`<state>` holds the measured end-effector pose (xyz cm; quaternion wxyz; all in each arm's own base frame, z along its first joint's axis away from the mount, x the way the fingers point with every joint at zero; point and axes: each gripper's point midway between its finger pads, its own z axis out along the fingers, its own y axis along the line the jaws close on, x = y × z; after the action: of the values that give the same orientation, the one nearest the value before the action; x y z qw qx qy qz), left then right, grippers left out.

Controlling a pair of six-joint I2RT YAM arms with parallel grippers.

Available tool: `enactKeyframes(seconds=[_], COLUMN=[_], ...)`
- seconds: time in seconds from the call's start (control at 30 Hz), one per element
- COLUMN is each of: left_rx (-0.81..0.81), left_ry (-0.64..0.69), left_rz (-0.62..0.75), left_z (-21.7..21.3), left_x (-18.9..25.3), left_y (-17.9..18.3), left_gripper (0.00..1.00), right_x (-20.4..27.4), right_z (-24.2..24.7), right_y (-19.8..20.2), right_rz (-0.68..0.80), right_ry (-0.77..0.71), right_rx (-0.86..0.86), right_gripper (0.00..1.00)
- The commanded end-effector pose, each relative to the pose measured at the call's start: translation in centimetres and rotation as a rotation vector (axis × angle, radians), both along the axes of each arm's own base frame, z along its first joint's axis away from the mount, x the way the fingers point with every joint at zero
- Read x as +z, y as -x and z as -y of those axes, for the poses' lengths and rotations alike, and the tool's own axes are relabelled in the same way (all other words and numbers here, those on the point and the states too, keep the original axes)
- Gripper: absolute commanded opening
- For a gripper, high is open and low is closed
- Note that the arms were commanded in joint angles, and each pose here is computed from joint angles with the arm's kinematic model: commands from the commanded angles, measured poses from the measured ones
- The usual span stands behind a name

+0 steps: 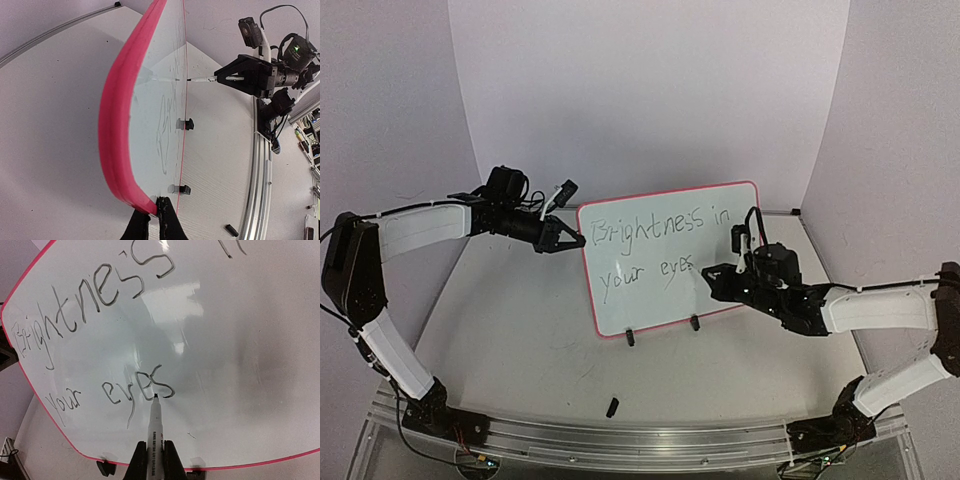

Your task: Write a sentence on the whiteboard

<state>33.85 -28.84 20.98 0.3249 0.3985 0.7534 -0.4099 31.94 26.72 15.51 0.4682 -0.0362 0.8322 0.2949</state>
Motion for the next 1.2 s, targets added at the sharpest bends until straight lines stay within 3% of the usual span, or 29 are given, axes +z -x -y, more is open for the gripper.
enactKeyframes(seconds=[0.0,0.37,1.17], left_rx=[-0.019,-0.019,-0.021], left_ry=[-0.106,-0.107,-0.110], left_rz=[0.089,0.090,0.091], left_z=[-0.2,-0.2,-0.2], left_x=[-1.6,-1.5,-1.6], left_y=[0.1,0.2,0.2], left_gripper=[0.00,0.00,0.00], right_x=[4.1,0.9,-0.5], right_z=[0.9,2.5,2.1], right_y=[0.0,-0.5,-1.4], right_rz=[0.094,0.029,0.021], right_ry=[-0.096,0.000,0.061], right_rx=[-0.040,-0.126,-0.127], right_gripper=[0.00,0.00,0.00])
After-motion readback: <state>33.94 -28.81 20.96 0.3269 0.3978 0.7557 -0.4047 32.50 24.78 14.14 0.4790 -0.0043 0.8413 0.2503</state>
